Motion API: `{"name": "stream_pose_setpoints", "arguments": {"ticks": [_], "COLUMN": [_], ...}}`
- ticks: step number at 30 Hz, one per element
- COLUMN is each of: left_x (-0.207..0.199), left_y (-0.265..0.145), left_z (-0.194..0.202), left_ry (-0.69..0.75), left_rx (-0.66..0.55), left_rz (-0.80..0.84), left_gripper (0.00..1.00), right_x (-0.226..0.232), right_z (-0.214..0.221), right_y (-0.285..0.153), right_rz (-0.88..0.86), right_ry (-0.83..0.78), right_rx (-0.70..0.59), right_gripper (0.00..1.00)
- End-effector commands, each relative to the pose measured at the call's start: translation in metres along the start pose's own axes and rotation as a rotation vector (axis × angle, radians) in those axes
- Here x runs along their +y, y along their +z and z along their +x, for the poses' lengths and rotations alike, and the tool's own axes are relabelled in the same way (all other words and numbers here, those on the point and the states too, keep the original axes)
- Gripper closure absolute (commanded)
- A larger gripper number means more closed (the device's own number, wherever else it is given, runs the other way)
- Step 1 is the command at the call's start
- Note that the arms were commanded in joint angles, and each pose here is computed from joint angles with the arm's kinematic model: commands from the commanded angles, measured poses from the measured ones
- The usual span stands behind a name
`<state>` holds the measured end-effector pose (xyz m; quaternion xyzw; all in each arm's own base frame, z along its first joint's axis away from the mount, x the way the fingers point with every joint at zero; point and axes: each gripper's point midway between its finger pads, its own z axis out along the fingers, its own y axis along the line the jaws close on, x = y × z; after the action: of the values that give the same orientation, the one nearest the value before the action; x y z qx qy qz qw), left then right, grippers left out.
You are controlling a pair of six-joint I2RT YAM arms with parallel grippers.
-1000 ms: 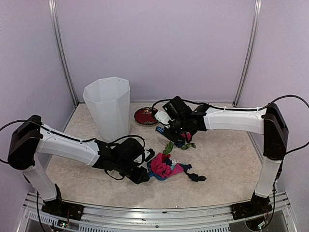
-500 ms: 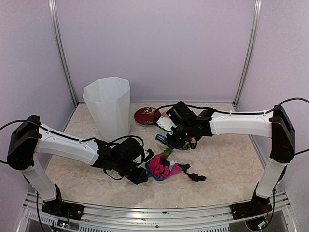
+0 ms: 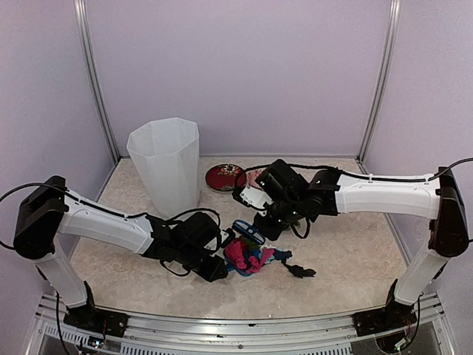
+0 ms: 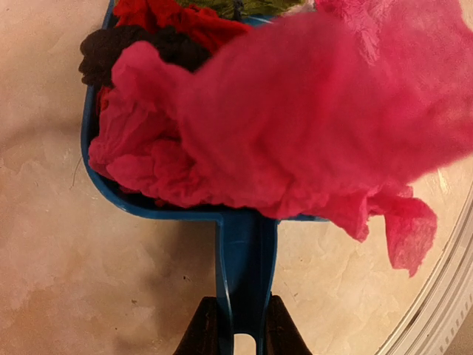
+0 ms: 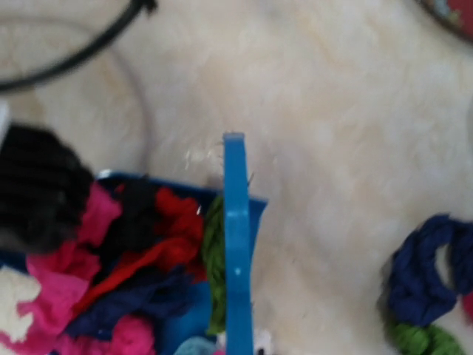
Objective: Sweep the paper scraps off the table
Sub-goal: Sweep the paper scraps into the dustpan.
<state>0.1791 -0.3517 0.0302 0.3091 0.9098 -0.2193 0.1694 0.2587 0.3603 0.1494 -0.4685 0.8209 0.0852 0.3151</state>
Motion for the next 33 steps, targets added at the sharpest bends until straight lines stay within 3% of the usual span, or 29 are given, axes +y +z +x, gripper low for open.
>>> {"name": "stream_pose_setpoints", "arguments": {"ticks": [1, 33], "left_x": [0.013, 0.032], "left_y": [0.009, 0.007], "left_z": [0.009, -0.001], "left_ry": [-0.019, -0.005], "left_rx": [0.001, -0.238], "left_rz": [-0.033, -0.122], "left_gripper": [1.0, 1.0], "right_x": [0.015, -0.058], "right_z": [0.012, 0.008], "right_y": [-0.011, -0.08], "right_rz": [-0.068, 0.301], "right_ry": [0.038, 0.199], "right_rx": [0.027, -0.105], "right_gripper": [1.0, 1.0]}}
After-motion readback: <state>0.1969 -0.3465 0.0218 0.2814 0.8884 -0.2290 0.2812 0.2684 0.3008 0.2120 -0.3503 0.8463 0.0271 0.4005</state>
